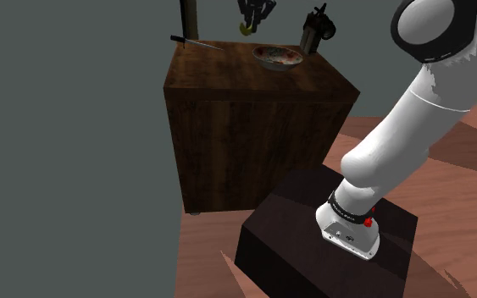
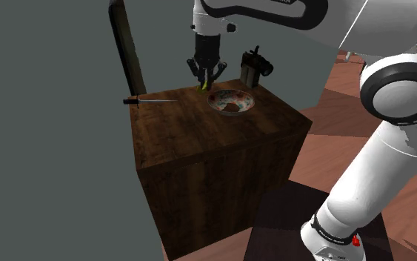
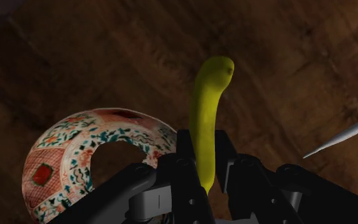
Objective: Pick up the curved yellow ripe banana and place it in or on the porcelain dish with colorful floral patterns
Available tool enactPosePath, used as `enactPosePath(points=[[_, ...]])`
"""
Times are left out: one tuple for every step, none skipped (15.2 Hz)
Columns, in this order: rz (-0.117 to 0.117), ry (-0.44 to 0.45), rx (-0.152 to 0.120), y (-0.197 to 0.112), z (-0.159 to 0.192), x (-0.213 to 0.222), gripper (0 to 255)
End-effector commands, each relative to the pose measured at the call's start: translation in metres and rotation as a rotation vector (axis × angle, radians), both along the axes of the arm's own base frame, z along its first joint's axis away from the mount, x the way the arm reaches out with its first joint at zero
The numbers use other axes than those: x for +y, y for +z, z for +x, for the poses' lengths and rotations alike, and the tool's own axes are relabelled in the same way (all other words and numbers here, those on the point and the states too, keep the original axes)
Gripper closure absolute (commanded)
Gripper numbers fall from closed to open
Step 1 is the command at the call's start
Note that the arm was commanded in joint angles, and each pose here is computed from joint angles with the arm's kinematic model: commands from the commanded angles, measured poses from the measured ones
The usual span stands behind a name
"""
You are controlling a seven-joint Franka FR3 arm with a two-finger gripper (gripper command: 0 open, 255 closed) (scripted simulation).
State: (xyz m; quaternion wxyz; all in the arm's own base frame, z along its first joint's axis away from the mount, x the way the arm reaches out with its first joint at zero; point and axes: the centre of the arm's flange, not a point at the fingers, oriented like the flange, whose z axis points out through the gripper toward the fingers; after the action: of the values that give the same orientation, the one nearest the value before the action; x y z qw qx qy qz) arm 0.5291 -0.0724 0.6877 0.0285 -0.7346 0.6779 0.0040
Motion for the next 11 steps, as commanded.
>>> enactPosePath(points=[[0.001, 0.002, 0.0, -0.003, -0.018, -0.02, 255], [0.001, 0.002, 0.0, -0.003, -0.024, -0.032, 255], [0.001, 0.002, 0.0, -0.003, -0.03, -0.044, 255], [0.001, 0.002, 0.0, -0.004, -0.037, -0.055, 255], [0.001, 0.002, 0.0, -0.004, -0.043, -0.067, 255], [0.001, 0.002, 0.0, -0.004, -0.049, -0.078, 255], [0.001, 0.002, 0.0, -0.004, -0.056, -0.09, 255], [0.001, 0.002, 0.0, -0.004, -0.063, -0.102, 255], [0.001, 0.002, 0.0, -0.01, -0.063, -0.102, 255], [0.001, 0.002, 0.0, -0.015, -0.063, -0.102, 255], [0.001, 0.002, 0.0, -0.02, -0.063, -0.102, 255]])
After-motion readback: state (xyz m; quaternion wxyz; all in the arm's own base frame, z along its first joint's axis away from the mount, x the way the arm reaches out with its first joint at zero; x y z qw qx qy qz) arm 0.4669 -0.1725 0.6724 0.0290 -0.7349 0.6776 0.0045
